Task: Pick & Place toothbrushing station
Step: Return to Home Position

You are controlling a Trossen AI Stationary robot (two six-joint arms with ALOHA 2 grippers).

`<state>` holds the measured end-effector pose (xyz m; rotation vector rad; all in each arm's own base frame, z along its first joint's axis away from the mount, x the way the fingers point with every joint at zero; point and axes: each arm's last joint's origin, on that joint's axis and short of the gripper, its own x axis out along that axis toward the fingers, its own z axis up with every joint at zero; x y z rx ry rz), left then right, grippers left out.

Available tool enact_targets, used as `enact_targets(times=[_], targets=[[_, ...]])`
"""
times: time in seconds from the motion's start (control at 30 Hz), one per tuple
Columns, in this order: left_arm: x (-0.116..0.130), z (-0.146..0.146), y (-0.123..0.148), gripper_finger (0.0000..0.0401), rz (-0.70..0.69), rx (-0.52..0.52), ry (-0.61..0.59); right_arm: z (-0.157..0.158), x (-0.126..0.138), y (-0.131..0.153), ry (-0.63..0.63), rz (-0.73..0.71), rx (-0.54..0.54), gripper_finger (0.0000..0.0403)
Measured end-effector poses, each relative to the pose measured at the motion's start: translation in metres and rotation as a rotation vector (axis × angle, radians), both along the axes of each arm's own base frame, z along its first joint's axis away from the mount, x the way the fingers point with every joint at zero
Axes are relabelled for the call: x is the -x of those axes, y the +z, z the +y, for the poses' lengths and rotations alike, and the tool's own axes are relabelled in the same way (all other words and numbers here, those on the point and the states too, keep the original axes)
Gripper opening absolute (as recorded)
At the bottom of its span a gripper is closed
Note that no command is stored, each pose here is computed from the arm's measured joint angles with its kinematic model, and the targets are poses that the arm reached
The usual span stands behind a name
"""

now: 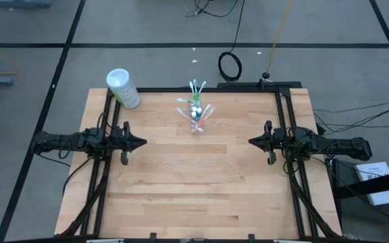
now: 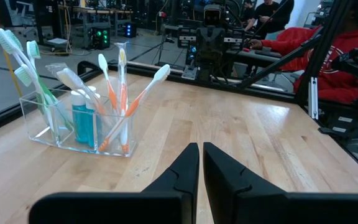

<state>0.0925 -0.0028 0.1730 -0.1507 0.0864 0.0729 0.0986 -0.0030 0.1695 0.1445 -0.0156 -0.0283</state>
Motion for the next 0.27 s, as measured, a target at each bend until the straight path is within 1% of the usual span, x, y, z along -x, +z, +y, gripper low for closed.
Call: enact_targets(times=[0.27], targets=[[0.0000, 0.0000, -0.0001, 0.0026, 0.000, 0.000, 0.000, 0.0000, 0.0000, 0.0000, 0.000, 0.000, 0.000, 0.0008]])
